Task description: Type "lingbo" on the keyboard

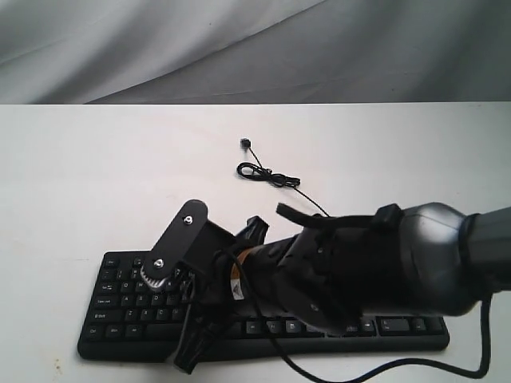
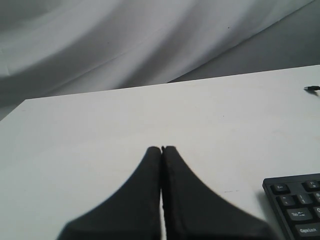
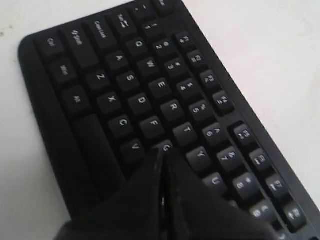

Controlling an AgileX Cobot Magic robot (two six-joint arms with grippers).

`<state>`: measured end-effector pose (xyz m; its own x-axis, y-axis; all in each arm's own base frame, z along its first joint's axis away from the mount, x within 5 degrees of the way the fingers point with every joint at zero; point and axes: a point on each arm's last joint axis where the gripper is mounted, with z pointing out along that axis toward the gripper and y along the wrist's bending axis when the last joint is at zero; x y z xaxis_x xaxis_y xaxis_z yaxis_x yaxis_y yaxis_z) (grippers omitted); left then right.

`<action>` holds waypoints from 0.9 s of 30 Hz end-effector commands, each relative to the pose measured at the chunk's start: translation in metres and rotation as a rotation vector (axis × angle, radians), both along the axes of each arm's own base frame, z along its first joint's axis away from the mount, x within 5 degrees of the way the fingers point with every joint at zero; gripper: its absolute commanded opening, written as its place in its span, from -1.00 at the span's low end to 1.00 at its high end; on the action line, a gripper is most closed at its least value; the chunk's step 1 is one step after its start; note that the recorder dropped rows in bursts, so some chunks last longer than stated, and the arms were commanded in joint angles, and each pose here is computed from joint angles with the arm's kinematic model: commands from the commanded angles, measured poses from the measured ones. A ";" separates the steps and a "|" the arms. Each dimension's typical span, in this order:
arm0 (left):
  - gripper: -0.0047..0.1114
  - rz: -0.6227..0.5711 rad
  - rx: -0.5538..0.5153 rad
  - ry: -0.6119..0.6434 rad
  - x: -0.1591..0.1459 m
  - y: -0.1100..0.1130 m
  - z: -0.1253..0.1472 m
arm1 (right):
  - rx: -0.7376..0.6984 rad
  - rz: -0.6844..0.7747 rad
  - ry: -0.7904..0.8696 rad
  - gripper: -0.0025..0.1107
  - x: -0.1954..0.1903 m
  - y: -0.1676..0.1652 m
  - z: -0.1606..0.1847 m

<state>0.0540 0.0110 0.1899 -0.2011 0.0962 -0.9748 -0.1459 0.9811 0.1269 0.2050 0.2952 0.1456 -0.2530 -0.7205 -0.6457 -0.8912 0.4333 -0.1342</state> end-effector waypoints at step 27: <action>-0.92 -0.008 -0.005 -0.010 0.000 -0.001 0.000 | 0.015 -0.001 0.007 -0.96 0.000 0.009 -0.029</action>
